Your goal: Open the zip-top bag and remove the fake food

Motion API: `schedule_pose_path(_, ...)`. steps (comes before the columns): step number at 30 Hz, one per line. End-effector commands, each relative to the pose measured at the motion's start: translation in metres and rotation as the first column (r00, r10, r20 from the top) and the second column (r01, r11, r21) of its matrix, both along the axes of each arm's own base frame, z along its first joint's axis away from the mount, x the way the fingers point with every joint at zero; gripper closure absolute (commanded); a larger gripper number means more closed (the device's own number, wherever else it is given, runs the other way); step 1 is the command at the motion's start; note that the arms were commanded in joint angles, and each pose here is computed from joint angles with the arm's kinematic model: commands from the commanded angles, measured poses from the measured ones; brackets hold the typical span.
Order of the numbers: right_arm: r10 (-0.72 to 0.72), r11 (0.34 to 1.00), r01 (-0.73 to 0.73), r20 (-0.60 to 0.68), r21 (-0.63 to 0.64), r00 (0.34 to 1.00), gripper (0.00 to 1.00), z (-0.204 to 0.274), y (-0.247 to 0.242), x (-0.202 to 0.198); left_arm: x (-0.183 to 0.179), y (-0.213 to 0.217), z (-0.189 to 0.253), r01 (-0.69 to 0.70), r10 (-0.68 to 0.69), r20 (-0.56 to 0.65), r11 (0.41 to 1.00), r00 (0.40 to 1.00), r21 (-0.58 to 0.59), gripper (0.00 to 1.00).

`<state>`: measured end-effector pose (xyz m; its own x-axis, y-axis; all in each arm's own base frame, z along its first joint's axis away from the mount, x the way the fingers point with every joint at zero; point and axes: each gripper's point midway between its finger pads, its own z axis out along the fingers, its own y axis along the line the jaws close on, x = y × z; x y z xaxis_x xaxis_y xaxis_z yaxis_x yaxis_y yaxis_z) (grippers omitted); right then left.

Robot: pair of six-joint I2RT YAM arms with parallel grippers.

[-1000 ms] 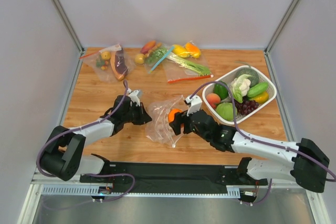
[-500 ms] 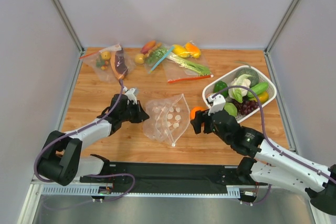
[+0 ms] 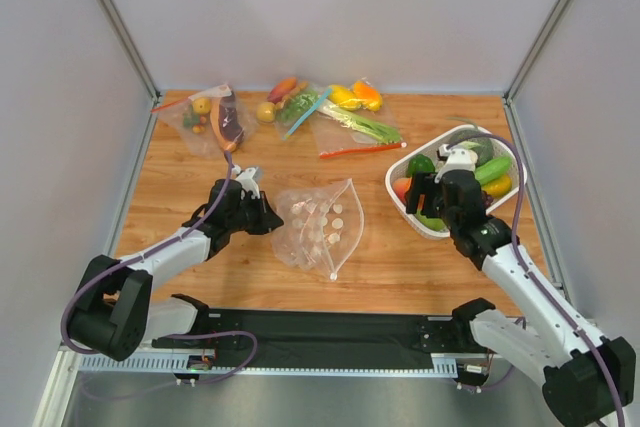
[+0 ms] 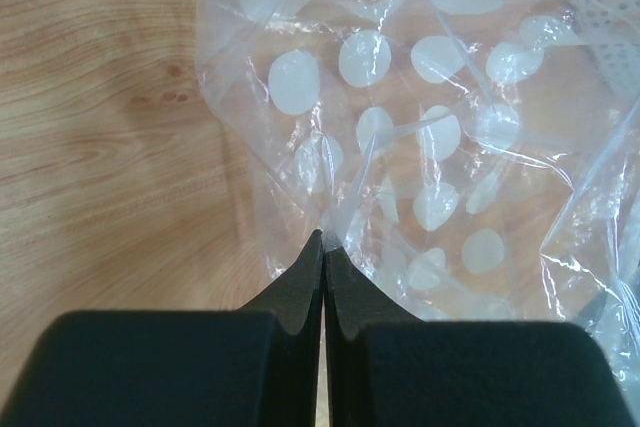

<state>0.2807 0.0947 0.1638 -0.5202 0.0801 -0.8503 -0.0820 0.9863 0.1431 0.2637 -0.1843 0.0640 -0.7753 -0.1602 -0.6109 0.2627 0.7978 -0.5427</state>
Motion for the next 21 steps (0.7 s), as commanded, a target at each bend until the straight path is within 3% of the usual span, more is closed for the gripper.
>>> schedule_pose_path(1,0.04,0.999,-0.04,0.082,0.004,0.996,0.55,0.027,0.005,0.023,0.005,0.001,0.006,-0.003,0.003,0.025,1.0,1.0,-0.005,1.0)
schedule_pose_path(21,-0.126,0.98,0.13,0.032,-0.153,0.992,0.52,-0.015,-0.029,0.081,0.007,-0.001,-0.005,0.014,-0.014,0.007,1.0,1.0,0.005,1.0)
